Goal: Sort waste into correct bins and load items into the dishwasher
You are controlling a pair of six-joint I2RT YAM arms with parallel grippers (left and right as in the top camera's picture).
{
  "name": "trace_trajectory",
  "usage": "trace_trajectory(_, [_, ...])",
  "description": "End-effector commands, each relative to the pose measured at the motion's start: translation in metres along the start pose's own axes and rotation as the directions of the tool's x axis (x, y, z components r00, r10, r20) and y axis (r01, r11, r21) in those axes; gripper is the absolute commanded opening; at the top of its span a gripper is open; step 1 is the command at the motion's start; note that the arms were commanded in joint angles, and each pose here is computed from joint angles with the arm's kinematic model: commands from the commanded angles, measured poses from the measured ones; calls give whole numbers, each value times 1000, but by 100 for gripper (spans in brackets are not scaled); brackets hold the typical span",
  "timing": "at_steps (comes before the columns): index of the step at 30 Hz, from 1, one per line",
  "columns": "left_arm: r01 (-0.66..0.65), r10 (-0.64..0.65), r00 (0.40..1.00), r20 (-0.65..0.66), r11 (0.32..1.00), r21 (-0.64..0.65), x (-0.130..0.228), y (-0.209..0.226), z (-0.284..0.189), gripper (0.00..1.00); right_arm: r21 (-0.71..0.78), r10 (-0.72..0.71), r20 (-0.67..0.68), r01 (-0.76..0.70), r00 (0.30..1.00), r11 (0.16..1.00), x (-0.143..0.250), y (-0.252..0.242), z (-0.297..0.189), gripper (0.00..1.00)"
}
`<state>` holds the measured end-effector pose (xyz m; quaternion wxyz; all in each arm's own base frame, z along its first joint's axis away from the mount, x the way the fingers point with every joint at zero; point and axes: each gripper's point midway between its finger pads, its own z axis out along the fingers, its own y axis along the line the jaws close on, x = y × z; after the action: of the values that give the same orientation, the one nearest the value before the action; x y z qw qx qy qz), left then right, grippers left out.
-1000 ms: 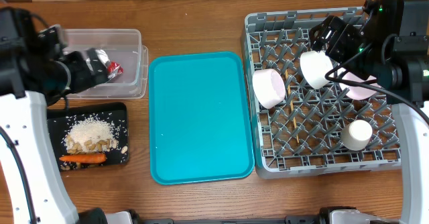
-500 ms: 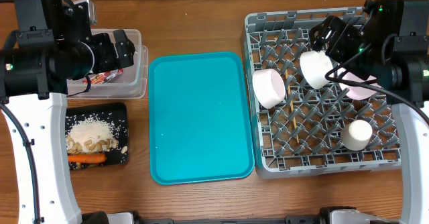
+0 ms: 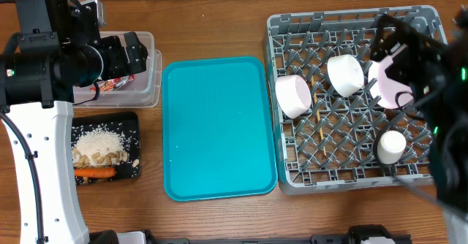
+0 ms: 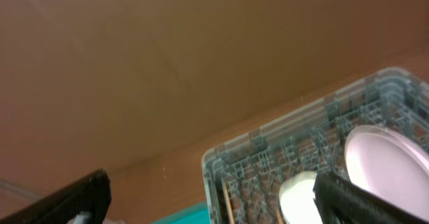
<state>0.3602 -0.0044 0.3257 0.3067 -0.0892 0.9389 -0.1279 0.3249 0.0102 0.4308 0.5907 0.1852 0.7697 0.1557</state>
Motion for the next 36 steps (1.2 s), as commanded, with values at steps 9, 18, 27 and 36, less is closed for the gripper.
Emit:
trace_trajectory(9, [13,-13,1000,7,1000,12,-2,-3,-1,100,57,19,-40,-17,999,998,150,-87,-7,100])
trace_trajectory(18, [14,-14,1000,7,1000,11,-2,-3,-1,100,-27,59,99,-56,993,998,203,-116,-15,100])
trace_trajectory(27, [13,-13,1000,7,1000,11,-2,-3,-1,100,-89,141,170,-127,975,988,238,-135,-7,100])
trace_trajectory(36, [13,-13,1000,7,1000,11,-2,-3,-1,100,-144,150,234,-119,961,982,228,-129,-13,100])
